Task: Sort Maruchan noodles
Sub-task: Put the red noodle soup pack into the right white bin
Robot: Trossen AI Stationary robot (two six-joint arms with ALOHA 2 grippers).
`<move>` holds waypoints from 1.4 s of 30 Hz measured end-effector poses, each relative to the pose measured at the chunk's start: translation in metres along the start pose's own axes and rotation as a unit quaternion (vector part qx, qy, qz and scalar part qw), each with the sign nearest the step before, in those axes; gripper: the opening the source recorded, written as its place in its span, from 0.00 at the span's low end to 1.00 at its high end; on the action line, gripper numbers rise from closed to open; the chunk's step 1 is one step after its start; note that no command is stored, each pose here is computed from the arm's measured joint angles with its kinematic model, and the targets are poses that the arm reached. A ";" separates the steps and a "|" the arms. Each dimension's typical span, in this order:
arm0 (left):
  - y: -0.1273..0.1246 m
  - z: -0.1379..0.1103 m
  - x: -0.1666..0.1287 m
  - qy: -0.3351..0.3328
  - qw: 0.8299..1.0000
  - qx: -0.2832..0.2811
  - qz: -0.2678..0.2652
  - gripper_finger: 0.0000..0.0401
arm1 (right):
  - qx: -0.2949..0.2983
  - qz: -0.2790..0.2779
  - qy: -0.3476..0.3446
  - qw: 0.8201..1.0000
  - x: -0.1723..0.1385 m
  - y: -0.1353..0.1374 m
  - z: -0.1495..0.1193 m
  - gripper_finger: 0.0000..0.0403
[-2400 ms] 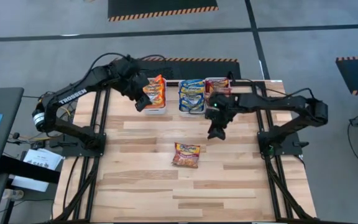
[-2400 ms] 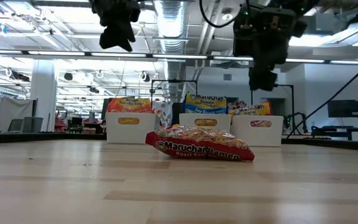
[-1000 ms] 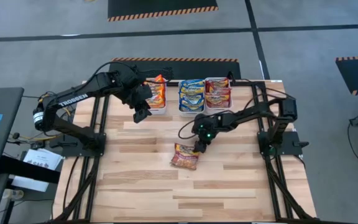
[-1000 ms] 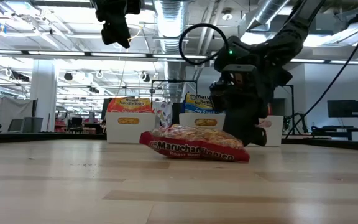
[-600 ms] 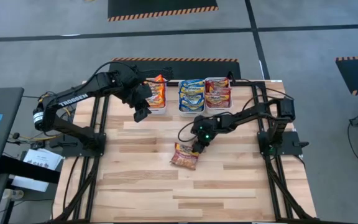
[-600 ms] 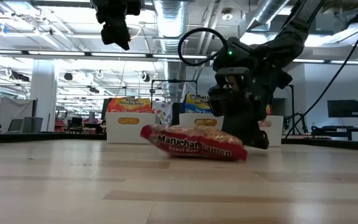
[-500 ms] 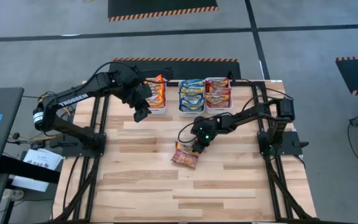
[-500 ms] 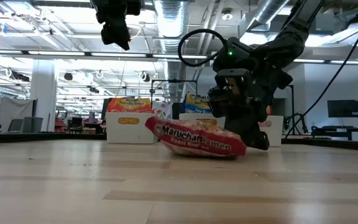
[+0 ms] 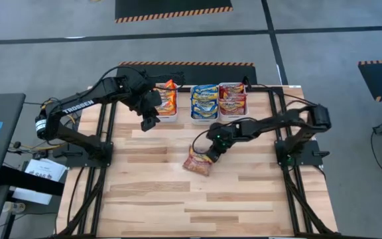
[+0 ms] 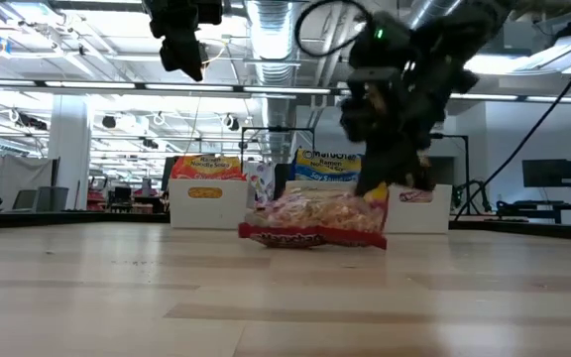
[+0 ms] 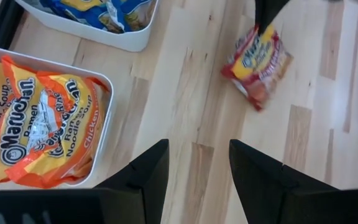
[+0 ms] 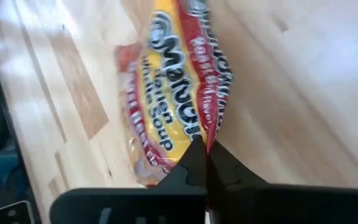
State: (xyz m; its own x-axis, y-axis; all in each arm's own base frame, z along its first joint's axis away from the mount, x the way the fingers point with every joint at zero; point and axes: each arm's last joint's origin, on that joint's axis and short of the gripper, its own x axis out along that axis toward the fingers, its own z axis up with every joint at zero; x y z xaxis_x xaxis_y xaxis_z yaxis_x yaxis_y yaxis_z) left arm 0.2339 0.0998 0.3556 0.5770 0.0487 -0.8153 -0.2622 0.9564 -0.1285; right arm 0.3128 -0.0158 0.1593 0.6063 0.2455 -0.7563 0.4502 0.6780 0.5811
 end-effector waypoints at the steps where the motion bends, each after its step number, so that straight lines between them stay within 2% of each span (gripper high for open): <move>1: 0.000 0.000 0.000 0.000 1.000 0.002 0.000 0.38 | -0.002 -0.011 -0.007 1.000 -0.007 0.003 0.001 0.01; 14: 0.000 0.000 0.000 0.000 1.000 0.017 0.007 0.38 | -0.014 -0.091 -0.093 0.991 -0.078 0.010 0.000 0.01; 26: 0.004 0.001 0.000 0.000 0.998 0.013 0.062 0.38 | -0.012 -0.116 -0.126 0.985 -0.148 -0.002 -0.013 0.01; 33: 0.010 0.002 -0.001 -0.012 0.996 -0.015 0.092 0.38 | -0.005 -0.113 -0.201 0.973 -0.187 -0.010 -0.015 0.01; 38: 0.015 0.004 -0.003 -0.025 0.994 -0.022 0.103 0.38 | -0.023 -0.129 -0.227 0.965 -0.203 -0.016 -0.011 0.01; 42: 0.019 0.006 -0.004 -0.033 0.993 -0.027 0.106 0.38 | -0.073 -0.152 -0.246 0.954 -0.222 -0.012 0.004 0.01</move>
State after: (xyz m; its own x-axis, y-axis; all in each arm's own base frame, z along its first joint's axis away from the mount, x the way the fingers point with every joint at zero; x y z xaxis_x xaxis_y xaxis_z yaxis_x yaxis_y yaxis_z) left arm 0.2311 0.1197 0.3594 0.5540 0.2684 -0.7881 -0.4234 0.9059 0.0108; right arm 0.1753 -0.0812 0.3219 0.7129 -0.3088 -0.6297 0.5799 0.7644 0.2816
